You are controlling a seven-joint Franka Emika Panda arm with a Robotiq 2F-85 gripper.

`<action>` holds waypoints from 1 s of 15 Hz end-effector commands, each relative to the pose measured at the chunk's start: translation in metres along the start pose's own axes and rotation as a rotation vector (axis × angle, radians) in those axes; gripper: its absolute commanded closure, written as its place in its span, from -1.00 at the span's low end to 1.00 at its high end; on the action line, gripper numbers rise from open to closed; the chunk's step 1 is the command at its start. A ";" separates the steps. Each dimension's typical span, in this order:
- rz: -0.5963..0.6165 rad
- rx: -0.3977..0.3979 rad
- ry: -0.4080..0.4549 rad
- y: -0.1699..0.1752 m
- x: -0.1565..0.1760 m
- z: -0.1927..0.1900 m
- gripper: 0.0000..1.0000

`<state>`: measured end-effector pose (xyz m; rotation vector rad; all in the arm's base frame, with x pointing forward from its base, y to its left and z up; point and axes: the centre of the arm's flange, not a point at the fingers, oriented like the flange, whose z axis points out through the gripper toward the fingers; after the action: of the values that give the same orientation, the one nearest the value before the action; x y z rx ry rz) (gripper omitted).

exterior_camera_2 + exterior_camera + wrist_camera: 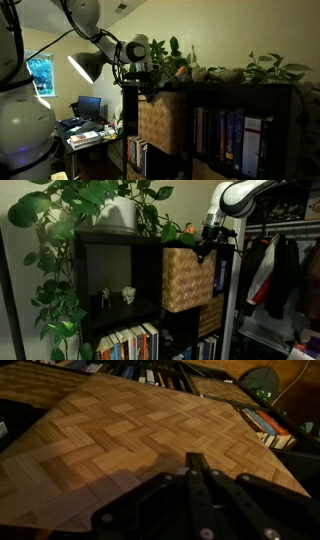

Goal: Pull out the middle compartment ,remove some socks and close it

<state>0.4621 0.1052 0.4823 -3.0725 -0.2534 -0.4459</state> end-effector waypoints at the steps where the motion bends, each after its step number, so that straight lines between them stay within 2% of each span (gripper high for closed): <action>1: 0.007 -0.040 0.060 0.006 0.015 0.015 0.94; 8: 0.007 -0.086 0.129 0.019 0.048 0.032 0.93; 15: 0.017 -0.084 0.154 0.026 0.068 0.039 0.93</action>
<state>0.5235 0.0956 0.4640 -3.1002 -0.2357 -0.6561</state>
